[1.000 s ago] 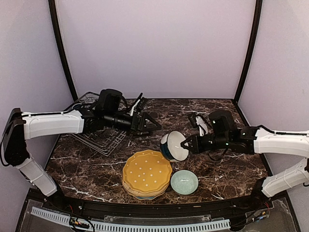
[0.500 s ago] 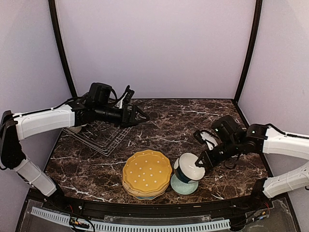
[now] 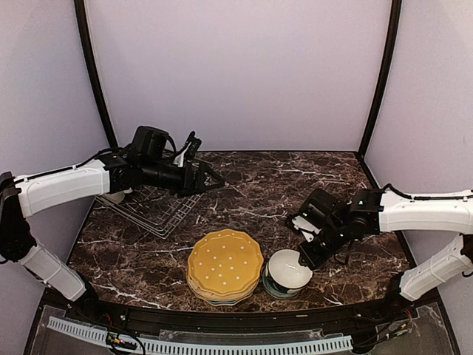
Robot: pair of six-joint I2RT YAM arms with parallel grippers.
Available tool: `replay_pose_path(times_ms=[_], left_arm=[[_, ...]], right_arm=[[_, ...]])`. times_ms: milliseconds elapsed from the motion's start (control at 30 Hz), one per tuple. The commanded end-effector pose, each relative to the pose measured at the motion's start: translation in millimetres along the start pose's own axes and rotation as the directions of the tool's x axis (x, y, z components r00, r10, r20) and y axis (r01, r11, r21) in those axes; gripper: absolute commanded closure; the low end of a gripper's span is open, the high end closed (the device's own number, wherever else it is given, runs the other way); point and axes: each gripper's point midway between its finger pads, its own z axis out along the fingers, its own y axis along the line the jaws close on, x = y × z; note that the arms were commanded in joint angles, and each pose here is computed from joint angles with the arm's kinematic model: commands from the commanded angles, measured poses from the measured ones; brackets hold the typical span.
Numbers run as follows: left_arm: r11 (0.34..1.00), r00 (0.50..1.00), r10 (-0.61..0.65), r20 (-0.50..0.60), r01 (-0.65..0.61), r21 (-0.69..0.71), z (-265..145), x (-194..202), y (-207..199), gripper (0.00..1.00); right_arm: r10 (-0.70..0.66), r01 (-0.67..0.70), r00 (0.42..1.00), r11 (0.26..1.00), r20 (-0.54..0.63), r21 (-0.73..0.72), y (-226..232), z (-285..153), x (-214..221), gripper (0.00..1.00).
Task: Unload the mixed dishes from the dish rack
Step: Place the bowl in the bowl, then grab the cup from the dish rack.
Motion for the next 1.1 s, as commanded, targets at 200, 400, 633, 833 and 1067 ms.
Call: replay_pose_path(times_ms=[200, 400, 633, 833, 1067], left_arm=[[0.999, 0.999, 0.027, 0.023, -0.026, -0.022, -17.3, 1.1, -3.9, 0.01], [0.999, 0.999, 0.034, 0.025, -0.033, -0.022, -19.8, 0.4, -5.7, 0.01], [0.995, 0.998, 0.045, 0.045, -0.041, -0.086, -30.8, -3.1, 4.6, 0.01], [0.982, 0.997, 0.046, 0.07, -0.032, -0.186, -52.4, -11.3, 24.8, 0.01], [0.93, 0.995, 0.051, 0.086, -0.016, -0.367, -89.7, -18.5, 58.1, 0.01]], right_arm=[[-0.008, 0.007, 0.997, 1.0, 0.082, 0.016, 11.1, -4.4, -28.2, 0.9], [-0.02, 0.019, 0.994, 1.0, 0.105, 0.006, 16.2, -10.4, -33.9, 0.76], [-0.027, 0.027, 0.979, 1.0, 0.204, 0.004, 17.4, -35.6, -49.5, 0.63], [-0.012, -0.016, 0.913, 0.998, 0.407, 0.066, 5.9, -71.4, -83.2, 0.47], [-0.048, 0.014, 0.825, 0.998, 0.563, 0.064, 13.5, -90.1, -123.0, 0.29]])
